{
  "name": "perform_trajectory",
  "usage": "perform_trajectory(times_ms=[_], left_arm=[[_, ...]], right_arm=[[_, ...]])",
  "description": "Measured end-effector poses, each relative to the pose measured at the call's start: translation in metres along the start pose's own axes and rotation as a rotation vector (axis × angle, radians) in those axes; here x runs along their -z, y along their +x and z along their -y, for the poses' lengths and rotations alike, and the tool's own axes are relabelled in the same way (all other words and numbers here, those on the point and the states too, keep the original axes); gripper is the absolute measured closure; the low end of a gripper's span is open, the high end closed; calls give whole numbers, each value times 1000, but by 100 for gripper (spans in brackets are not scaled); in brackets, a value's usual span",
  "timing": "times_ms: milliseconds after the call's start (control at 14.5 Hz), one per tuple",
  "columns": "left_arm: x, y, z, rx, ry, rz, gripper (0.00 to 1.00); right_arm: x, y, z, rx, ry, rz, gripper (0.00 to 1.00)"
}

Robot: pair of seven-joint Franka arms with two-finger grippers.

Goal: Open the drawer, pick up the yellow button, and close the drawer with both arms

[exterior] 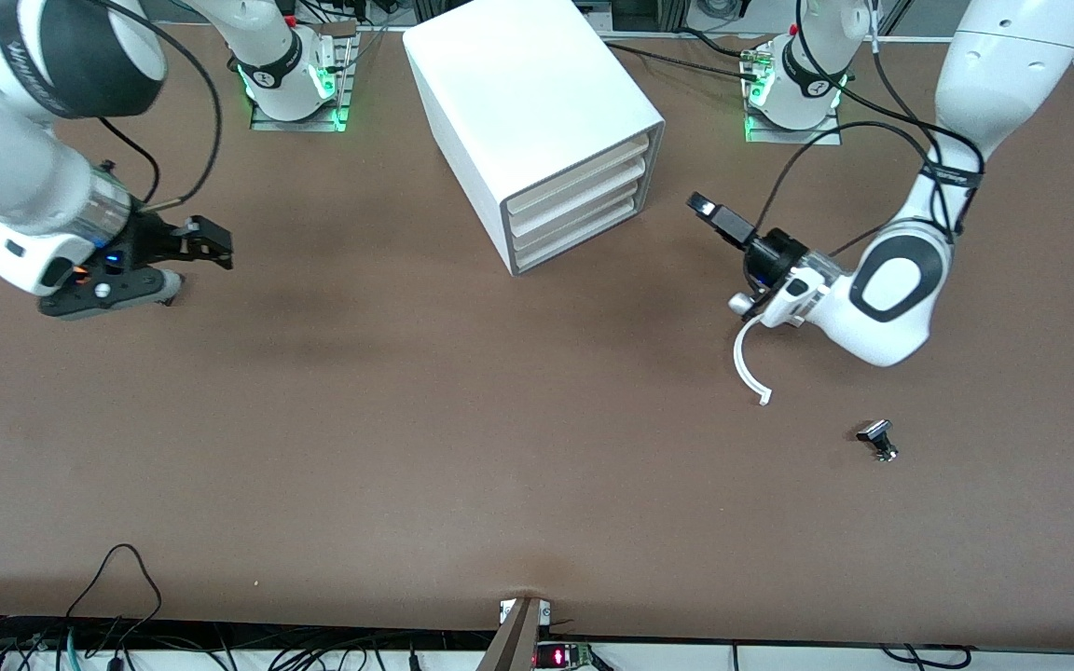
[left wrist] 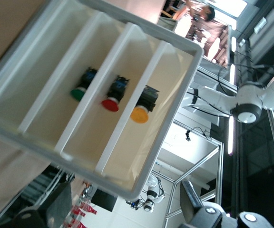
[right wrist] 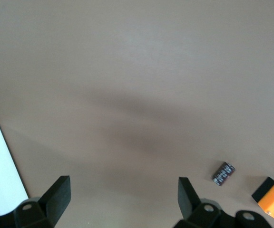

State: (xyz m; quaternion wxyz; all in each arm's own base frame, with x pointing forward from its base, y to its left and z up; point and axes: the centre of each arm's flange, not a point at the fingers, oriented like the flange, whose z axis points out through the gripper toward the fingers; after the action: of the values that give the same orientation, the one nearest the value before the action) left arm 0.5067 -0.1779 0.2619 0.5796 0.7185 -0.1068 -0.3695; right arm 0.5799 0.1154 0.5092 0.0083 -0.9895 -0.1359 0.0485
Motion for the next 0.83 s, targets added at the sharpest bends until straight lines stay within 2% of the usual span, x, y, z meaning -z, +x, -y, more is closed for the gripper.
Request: perform_trajectory(times_ms=[138,277,415,553,830], left_arm=[[-30,8,4,-60,-6,9,0],[-52,13,6,-83,-1,19,0],[-70,17,3,-98,3,32,0],[-92,23,2,-107,-4,26,1],[-136,28,12,-128,14,15,4]], right_arm=[[-10,7,34,46,-5,15,0],[-10,10,57,66,-9,7,0],[4,12,74,95,-6,-23,0],[20,11,108,151,23,-57,0],[31,1,190,350,27,-99,0]])
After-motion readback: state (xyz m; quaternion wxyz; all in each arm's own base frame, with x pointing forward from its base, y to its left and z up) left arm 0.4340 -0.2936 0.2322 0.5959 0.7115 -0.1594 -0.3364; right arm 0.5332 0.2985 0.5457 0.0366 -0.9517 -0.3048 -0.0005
